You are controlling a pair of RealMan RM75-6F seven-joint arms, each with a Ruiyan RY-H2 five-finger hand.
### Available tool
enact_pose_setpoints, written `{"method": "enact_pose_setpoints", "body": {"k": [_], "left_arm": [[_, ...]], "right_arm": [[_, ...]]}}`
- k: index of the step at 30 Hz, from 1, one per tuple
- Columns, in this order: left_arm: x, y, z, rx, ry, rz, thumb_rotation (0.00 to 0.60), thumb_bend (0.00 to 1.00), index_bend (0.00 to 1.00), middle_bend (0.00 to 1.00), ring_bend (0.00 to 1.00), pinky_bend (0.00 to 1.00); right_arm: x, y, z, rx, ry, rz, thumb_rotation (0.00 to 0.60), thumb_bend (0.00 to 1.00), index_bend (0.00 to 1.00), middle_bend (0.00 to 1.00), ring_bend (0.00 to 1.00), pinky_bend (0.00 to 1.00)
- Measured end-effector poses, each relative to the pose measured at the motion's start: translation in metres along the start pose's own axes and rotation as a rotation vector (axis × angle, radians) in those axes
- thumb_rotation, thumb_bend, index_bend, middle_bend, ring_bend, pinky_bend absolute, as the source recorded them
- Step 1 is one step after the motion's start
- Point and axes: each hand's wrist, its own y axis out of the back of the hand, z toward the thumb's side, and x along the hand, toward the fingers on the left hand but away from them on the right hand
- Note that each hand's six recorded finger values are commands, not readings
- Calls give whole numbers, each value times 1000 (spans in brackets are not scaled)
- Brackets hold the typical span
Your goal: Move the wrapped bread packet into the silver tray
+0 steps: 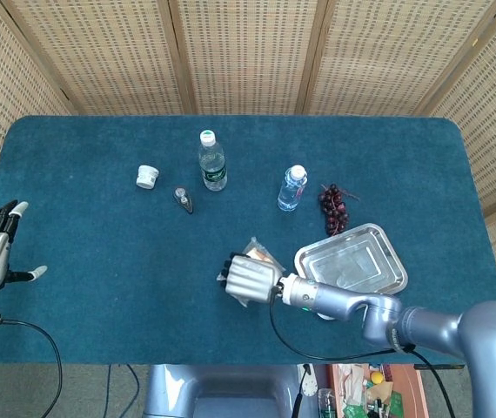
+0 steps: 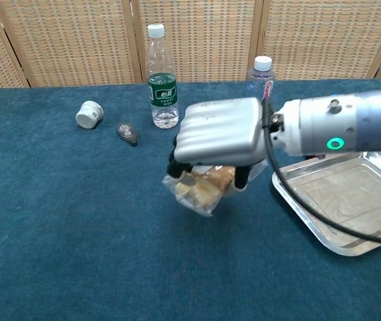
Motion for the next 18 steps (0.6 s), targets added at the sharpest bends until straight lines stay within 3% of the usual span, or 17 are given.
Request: {"method": "enact_pose_setpoints", "body": {"k": [5, 9, 13, 14, 15, 18], "left_arm": [[0, -4, 3, 7, -7, -10, 600, 0, 0, 0, 0, 0], [0, -6, 4, 12, -8, -17, 600, 0, 0, 0, 0, 0], [1, -7, 6, 15, -9, -19, 600, 0, 0, 0, 0, 0], [1, -8, 6, 16, -10, -20, 600, 0, 0, 0, 0, 0], [1, -8, 7, 17, -11, -20, 600, 0, 0, 0, 0, 0], [1, -11, 8, 21, -14, -28, 600, 0, 0, 0, 0, 0]], "right_arm": [[55, -4, -43, 35, -100, 56, 600, 403, 526, 549, 455, 544], [112, -36, -56, -7, -184, 170, 600, 403, 526, 549, 455, 543], [146, -63, -57, -25, -217, 245, 600, 403, 525, 549, 455, 543], [152, -67, -56, -34, -221, 255, 600, 390, 485, 515, 439, 529], [158, -73, -53, -45, -221, 265, 600, 312, 365, 398, 348, 465], [166, -81, -47, -53, -213, 290, 600, 21, 16, 21, 21, 119]]}}
